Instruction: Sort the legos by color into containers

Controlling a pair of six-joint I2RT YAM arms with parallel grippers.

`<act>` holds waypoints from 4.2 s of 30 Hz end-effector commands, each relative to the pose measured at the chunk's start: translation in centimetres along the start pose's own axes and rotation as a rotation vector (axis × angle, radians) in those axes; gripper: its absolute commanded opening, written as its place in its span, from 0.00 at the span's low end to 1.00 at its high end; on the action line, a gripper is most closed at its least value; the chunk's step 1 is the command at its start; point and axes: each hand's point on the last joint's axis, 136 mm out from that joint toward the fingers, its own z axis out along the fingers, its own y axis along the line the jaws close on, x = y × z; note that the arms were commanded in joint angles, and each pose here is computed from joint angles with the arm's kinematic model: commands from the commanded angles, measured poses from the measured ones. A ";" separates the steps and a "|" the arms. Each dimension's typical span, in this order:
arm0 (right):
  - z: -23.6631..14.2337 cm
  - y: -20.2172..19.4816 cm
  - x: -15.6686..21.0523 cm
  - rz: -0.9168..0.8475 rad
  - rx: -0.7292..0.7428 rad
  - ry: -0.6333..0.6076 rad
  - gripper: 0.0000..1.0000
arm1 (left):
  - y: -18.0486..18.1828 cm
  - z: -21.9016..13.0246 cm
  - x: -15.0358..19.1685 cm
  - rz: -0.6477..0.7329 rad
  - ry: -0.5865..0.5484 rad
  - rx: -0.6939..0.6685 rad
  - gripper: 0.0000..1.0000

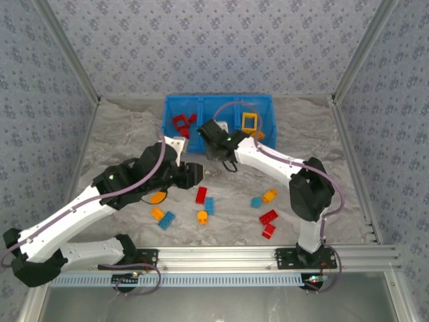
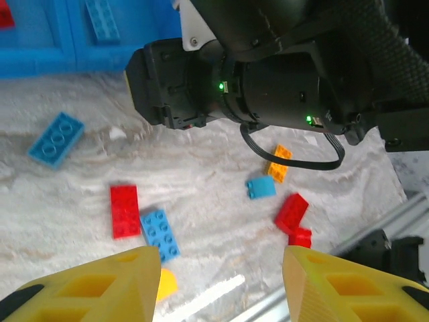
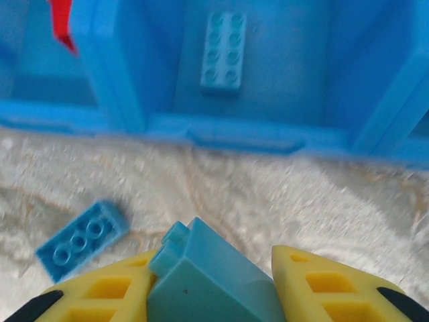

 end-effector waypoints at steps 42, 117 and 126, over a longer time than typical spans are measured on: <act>6.6 -2.8 -12.4 -0.005 0.116 -0.080 0.58 | -1.4 2.5 -2.6 0.040 -0.148 -0.133 0.51; -22.8 2.3 17.5 -0.451 -0.607 -0.299 0.61 | 13.1 20.9 14.3 -0.026 0.578 -0.521 0.59; -22.3 2.1 17.7 -0.438 -0.592 -0.289 0.61 | 13.7 20.8 14.8 -0.032 0.592 -0.532 0.29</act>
